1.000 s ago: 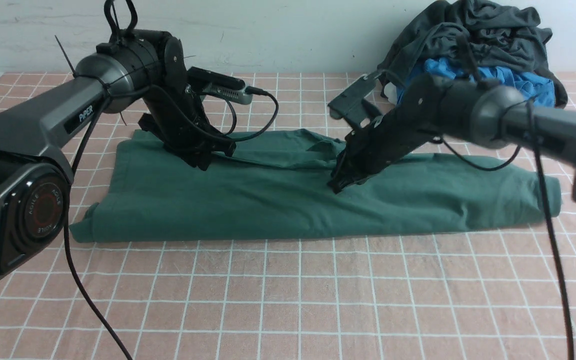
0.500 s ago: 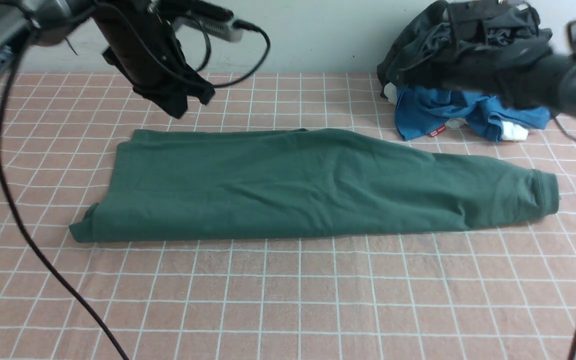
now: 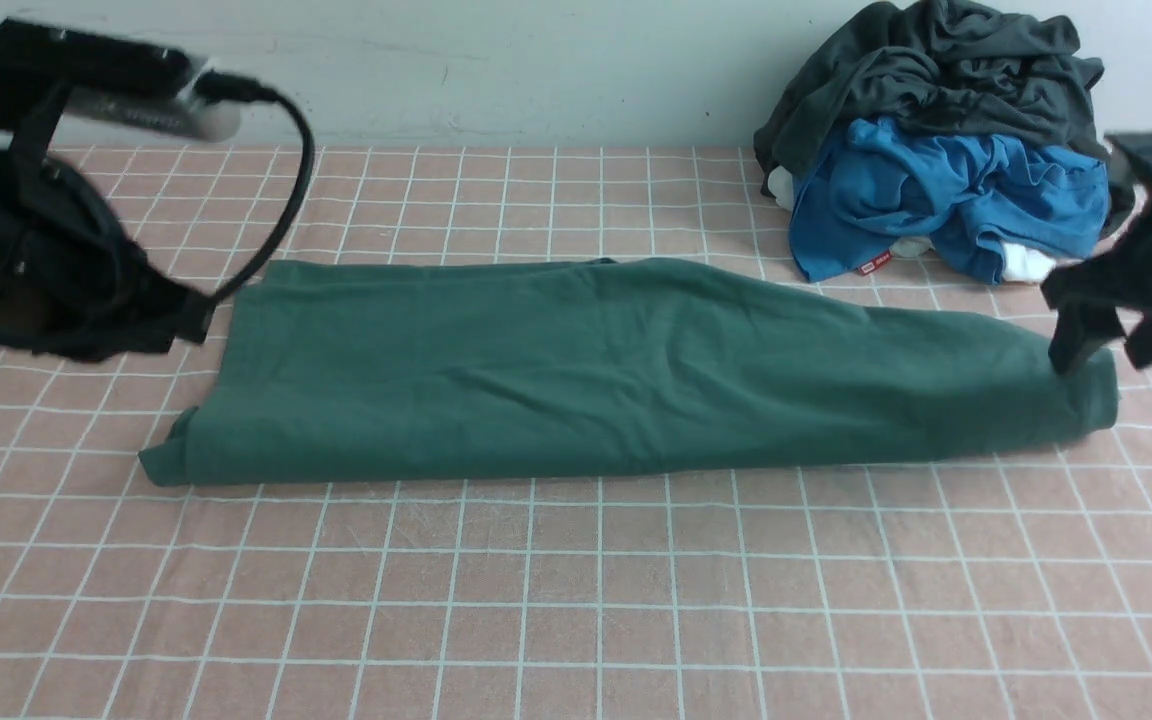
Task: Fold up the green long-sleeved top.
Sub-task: Use the right arm to clamp the right edge of the fabric, then use the right arm to drag the right edge of the fabric to the left and folds it over the left edge
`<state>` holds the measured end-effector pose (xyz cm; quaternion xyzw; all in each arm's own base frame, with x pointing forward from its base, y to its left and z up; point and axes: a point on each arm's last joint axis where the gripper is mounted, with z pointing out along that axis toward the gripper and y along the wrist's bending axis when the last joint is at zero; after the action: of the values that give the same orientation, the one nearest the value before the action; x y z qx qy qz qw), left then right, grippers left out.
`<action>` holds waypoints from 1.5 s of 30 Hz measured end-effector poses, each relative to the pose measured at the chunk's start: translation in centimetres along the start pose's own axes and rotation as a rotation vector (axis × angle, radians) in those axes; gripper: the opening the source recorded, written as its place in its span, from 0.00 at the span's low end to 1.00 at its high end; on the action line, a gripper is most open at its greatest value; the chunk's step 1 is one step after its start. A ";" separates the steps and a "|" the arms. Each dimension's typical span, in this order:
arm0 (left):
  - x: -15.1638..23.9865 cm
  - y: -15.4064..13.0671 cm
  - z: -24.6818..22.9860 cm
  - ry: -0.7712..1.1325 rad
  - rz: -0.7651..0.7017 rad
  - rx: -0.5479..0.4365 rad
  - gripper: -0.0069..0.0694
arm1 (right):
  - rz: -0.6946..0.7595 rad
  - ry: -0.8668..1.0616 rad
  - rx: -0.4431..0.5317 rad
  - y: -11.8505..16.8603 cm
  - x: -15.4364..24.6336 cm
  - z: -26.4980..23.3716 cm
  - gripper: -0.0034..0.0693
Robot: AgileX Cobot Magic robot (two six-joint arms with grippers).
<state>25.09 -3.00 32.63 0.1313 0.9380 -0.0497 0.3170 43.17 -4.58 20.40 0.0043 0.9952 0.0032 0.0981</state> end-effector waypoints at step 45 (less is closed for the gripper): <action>4.7 -1.4 0.3 -0.018 -0.130 0.078 0.09 | -0.558 -0.450 -0.424 33.1 -0.3 -5.6 0.10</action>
<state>21.29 -3.44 29.54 0.0819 0.9390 -0.1079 0.3160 42.62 28.47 26.22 -0.2852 0.8892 0.1803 0.3090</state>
